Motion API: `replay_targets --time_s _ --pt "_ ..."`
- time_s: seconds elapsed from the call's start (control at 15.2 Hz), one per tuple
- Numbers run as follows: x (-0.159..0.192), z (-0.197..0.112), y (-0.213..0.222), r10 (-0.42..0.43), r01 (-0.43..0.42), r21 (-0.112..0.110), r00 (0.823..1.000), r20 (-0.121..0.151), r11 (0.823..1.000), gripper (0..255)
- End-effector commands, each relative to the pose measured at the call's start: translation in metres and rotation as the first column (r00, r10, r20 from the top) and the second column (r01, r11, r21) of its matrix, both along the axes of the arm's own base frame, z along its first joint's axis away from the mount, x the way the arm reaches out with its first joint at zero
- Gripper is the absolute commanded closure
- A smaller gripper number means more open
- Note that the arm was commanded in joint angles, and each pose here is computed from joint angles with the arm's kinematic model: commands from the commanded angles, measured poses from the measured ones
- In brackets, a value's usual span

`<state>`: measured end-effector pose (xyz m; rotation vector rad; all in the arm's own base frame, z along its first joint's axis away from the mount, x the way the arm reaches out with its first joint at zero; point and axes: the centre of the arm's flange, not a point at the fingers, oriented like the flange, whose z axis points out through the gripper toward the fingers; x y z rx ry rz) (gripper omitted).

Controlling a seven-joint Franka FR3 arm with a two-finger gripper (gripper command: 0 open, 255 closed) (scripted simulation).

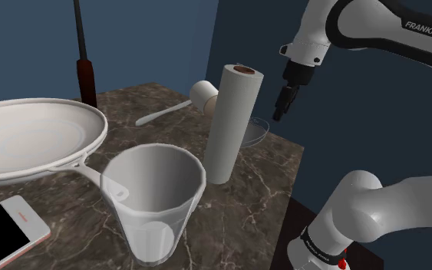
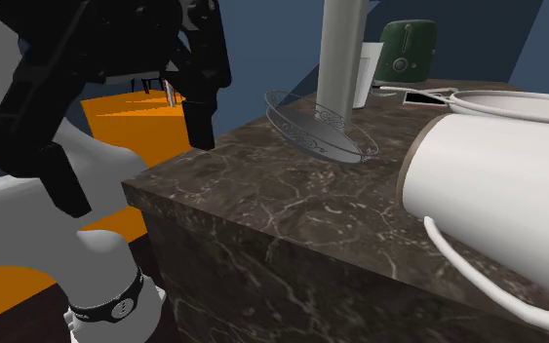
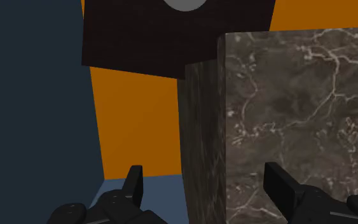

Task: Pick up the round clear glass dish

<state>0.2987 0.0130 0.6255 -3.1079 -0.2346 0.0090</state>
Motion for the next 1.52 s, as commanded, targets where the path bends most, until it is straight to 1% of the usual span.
replay_targets --time_s 0.0,0.2,0.4,0.59,0.79,0.86,1.32,1.45 --pt "0.0 0.0 0.0 0.0 0.0 0.0 1.0 0.0 1.0 0" --pt "0.033 0.009 0.035 0.084 -0.085 -0.002 0.993 -0.086 0.996 0" --pt "0.063 0.015 0.073 0.167 -0.169 0.002 0.971 -0.172 0.986 0" --pt "0.09 0.018 0.113 0.247 -0.251 0.015 0.935 -0.256 0.968 0" --pt "0.114 0.019 0.155 0.322 -0.33 0.034 0.885 -0.336 0.943 0" --pt "0.114 0.019 0.156 0.322 -0.331 0.034 0.885 -0.336 0.943 0" --pt "0.114 -0.021 0.156 0.322 -0.331 0.034 0.885 -0.336 0.943 0" --pt "0.114 -0.021 0.156 0.322 -0.331 0.034 0.885 -0.336 0.943 0"
